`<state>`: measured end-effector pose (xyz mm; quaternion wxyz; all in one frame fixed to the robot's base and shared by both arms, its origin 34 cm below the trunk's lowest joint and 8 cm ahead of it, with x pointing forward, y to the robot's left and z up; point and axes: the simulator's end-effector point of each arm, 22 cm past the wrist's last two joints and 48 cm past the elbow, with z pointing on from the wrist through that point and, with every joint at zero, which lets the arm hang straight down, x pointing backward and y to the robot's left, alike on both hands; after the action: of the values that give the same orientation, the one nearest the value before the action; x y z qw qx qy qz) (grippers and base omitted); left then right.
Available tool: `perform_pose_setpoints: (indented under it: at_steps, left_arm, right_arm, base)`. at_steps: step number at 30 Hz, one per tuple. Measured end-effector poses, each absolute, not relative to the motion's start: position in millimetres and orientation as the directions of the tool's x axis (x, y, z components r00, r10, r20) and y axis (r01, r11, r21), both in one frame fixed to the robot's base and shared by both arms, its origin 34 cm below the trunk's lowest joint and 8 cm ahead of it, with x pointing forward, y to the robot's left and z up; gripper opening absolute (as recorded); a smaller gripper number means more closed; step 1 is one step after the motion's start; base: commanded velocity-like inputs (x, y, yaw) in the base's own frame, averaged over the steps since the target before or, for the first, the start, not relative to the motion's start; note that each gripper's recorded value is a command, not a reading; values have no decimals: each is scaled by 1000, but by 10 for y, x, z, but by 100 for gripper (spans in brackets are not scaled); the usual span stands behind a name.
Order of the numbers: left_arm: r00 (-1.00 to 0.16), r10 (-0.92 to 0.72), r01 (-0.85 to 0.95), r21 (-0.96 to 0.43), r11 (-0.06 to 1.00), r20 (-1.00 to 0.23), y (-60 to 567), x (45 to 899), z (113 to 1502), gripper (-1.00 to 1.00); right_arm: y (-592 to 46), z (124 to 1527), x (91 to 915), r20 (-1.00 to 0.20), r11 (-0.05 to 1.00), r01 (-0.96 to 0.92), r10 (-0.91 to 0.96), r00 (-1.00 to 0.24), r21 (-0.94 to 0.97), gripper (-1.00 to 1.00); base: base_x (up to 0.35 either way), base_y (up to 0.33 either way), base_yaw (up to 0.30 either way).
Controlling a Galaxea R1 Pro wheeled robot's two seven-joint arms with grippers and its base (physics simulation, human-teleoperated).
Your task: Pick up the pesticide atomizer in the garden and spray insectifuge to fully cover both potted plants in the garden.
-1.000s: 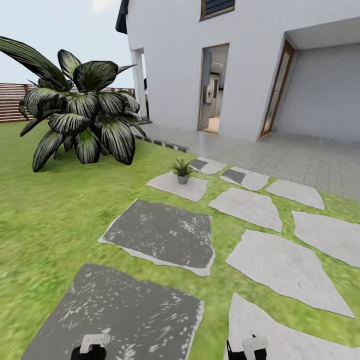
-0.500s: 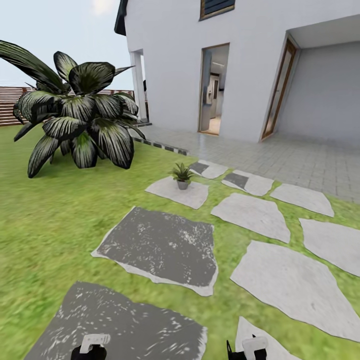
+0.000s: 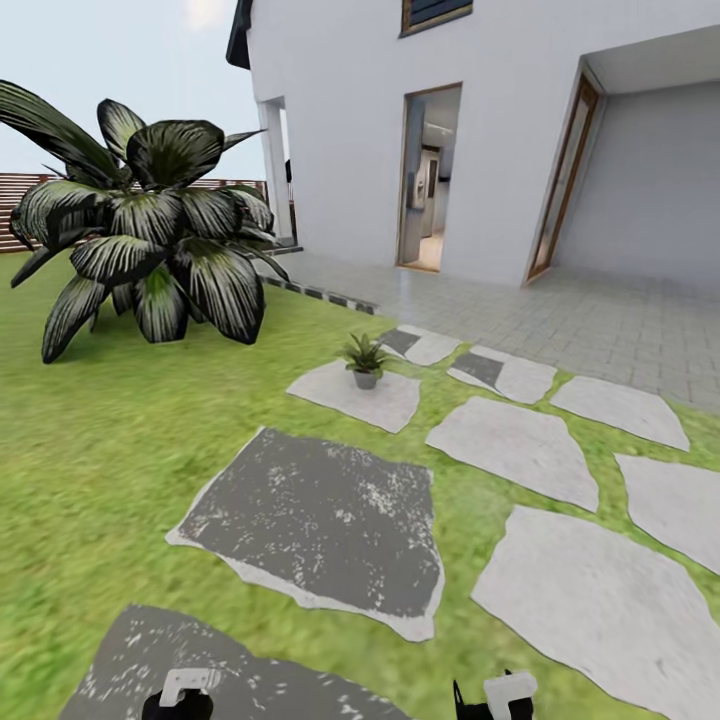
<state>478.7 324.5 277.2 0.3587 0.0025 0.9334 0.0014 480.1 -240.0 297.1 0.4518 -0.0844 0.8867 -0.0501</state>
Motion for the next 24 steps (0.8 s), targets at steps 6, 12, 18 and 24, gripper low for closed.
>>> perform_pose_setpoints:
  at_steps: [6, 12, 18, 24]
  left_arm:
    - [-743, 5, 4, 4, 1000, -670, 3246, 4787, 2772, -100]
    - [-743, 5, 3, 4, 1000, -670, 3246, 4787, 2772, -100]
    - [-743, 5, 4, 4, 1000, -670, 3239, 4787, 2771, -100]
    - [-743, 5, 4, 3, 1000, -669, 3235, 4785, 2769, -100]
  right_arm:
    - [-2400, 2971, 4802, -793, 981, -104, -195, -578, -165, 100]
    - [-2401, 2972, 4804, -793, 981, -104, -195, -577, -165, 100]
    - [-2402, 2974, 4807, -793, 981, -104, -195, -577, -165, 100]
    - [-2402, 2975, 4809, -794, 981, -104, -195, -576, -165, 100]
  base:
    - [336, 0, 0]
    - [336, 0, 0]
    - [336, 18, 0]
    - [324, 165, 0]
